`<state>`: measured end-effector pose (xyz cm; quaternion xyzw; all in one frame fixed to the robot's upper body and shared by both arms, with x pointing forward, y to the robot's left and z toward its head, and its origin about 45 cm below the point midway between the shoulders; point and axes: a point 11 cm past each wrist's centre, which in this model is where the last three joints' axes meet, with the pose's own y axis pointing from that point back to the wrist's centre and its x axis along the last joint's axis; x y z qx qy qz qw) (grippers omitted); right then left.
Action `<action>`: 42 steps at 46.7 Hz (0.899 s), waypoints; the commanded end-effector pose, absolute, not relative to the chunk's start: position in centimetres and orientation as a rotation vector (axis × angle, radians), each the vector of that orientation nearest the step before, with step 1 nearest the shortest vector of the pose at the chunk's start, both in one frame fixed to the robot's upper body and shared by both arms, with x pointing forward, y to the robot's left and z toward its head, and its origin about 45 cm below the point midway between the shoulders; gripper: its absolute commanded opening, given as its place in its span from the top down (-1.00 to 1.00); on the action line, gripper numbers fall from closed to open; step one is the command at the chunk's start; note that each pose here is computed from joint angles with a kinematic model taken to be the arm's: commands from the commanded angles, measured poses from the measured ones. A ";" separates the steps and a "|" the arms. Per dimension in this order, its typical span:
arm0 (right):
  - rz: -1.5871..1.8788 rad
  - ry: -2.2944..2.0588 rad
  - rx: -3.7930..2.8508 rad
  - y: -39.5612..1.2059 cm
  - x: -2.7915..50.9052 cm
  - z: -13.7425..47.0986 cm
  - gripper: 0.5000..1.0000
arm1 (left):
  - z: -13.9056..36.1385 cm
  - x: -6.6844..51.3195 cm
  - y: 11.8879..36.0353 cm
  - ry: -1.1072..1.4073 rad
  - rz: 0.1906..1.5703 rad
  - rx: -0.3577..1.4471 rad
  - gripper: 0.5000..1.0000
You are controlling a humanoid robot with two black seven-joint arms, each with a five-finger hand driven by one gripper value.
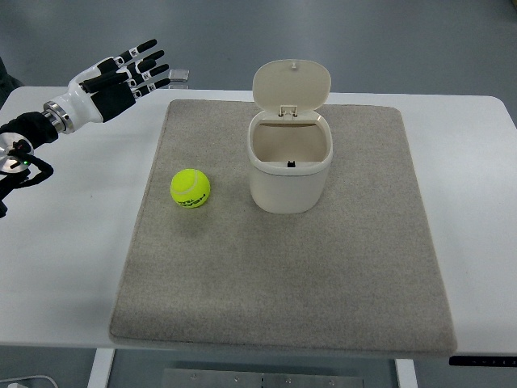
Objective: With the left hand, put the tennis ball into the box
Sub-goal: 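Move the left hand forward toward the tennis ball, fingers opening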
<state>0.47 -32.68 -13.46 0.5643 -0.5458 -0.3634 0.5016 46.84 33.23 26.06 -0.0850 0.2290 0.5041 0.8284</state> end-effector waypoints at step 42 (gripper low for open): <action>-0.878 -1.318 1.365 -32.7 0.5 -13.5 -0.75 | 29.3 43.7 35.8 0.157 0.912 0.233 -0.97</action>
